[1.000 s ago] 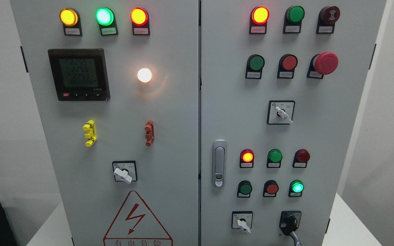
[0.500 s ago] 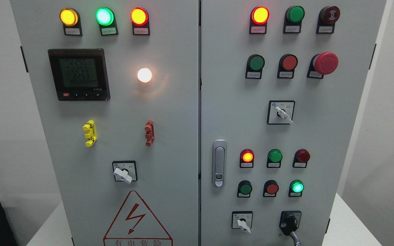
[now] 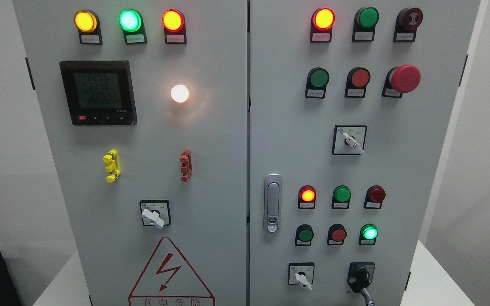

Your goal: Trip black knob to open circuit

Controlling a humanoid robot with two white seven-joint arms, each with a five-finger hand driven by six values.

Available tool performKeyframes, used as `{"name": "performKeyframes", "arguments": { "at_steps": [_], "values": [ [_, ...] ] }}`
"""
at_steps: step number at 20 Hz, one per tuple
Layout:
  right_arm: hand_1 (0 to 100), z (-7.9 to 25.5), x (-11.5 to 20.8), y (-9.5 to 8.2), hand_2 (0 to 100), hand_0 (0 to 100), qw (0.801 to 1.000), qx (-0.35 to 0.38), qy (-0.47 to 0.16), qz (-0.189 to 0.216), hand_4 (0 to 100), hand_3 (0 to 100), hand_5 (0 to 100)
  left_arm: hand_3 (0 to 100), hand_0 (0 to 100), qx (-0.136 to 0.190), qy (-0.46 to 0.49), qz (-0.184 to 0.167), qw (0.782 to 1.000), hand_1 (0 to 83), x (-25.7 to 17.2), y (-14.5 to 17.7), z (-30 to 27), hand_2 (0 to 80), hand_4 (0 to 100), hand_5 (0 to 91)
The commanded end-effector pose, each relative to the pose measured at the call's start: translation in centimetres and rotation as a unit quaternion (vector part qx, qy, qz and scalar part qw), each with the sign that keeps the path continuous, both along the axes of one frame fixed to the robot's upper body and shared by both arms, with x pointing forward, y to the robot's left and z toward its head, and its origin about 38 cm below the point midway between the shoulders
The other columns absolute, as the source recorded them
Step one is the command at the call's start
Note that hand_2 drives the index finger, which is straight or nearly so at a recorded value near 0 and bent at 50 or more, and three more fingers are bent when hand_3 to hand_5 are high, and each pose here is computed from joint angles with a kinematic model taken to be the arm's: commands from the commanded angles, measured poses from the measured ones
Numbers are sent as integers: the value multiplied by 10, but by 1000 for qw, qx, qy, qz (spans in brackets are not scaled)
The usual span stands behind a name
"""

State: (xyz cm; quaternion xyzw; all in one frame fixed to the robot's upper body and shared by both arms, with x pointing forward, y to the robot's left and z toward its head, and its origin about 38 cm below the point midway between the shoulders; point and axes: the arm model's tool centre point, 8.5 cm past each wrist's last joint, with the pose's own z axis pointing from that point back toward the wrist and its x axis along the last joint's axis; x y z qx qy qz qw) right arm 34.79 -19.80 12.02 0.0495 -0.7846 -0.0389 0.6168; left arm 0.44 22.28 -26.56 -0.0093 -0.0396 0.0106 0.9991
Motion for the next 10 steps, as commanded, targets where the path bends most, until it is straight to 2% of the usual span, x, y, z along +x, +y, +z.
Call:
{"name": "performKeyframes", "arguments": {
  "at_steps": [1,10],
  "values": [
    [793,19,2,15,0,593,999,-1,-37,29,955,1000,860,0,120,-1,-2,2,1000,389,2,-1,0,0,0,0],
    [793,18,2,12,0,592,999,-2,-34,26,956,1000,860,0,120,-1,-3,2,1000,389,3,-1,0,0,0,0]
  ]
}}
